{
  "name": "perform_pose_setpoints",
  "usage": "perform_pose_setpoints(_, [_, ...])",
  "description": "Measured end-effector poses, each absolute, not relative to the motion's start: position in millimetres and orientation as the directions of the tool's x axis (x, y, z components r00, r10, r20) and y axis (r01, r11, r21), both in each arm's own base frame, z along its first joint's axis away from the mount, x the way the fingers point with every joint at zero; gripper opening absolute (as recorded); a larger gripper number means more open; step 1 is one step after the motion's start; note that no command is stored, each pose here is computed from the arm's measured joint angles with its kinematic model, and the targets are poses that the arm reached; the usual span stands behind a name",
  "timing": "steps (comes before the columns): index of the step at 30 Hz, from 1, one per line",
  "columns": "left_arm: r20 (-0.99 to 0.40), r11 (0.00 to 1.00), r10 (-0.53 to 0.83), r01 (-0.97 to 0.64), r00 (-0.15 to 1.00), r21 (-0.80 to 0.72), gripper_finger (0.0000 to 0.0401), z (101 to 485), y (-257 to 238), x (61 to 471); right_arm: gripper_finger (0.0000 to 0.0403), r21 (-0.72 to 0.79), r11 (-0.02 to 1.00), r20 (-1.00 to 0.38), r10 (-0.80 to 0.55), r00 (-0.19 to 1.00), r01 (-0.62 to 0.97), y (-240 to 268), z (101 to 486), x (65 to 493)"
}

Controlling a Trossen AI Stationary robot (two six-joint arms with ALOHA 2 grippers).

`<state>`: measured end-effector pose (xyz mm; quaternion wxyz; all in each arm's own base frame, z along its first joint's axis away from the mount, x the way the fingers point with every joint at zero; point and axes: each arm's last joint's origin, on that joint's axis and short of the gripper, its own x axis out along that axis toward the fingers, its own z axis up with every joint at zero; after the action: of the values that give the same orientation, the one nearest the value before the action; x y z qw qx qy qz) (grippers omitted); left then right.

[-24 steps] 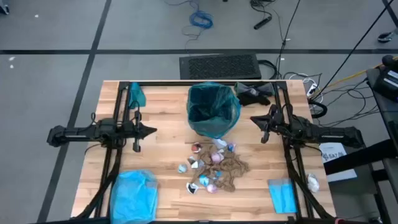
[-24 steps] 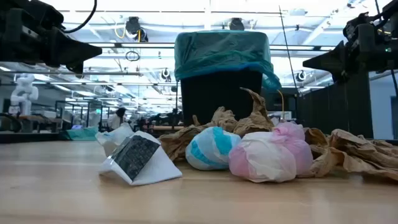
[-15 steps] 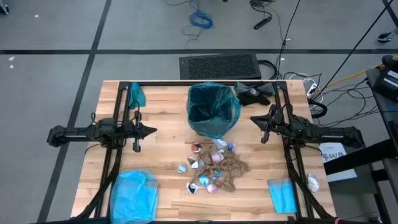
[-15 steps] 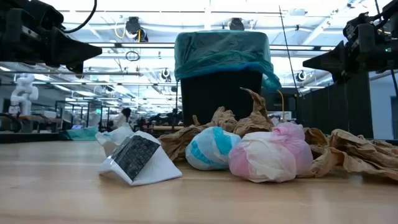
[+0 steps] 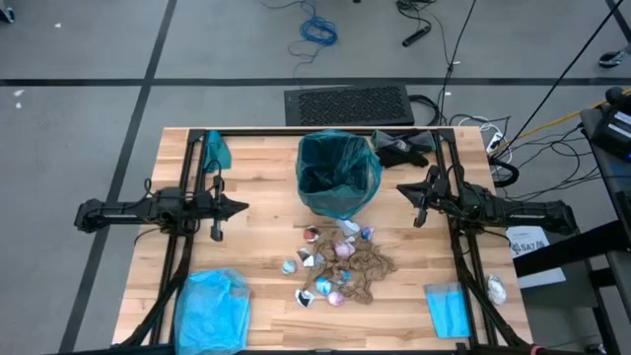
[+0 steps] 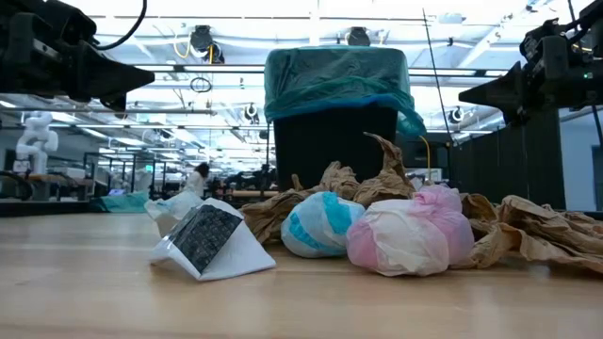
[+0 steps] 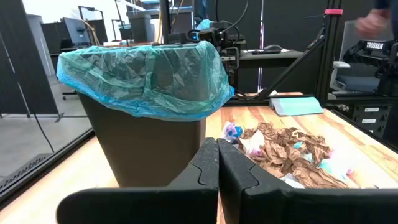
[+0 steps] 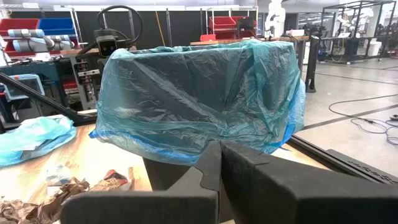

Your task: Place trash/remove bag and relplace

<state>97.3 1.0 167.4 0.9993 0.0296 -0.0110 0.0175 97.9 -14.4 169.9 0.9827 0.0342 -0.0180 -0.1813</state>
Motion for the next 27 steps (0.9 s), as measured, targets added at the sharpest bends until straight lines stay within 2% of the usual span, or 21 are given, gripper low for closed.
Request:
perform_pose_setpoints(23, [0.023,0.998,0.035,-0.036,0.999,0.059,0.0,167.4,1.0,97.3,0.0,0.074,0.932,0.023,-0.357,0.934,0.355,-14.4,169.9,97.9])
perform_pose_setpoints(27, [0.057,0.994,0.092,-0.095,0.994,0.06,0.0,170.7,2.7,97.1,0.0,0.045,0.931,0.027,-0.363,0.932,0.361,-14.6,170.3,97.8])
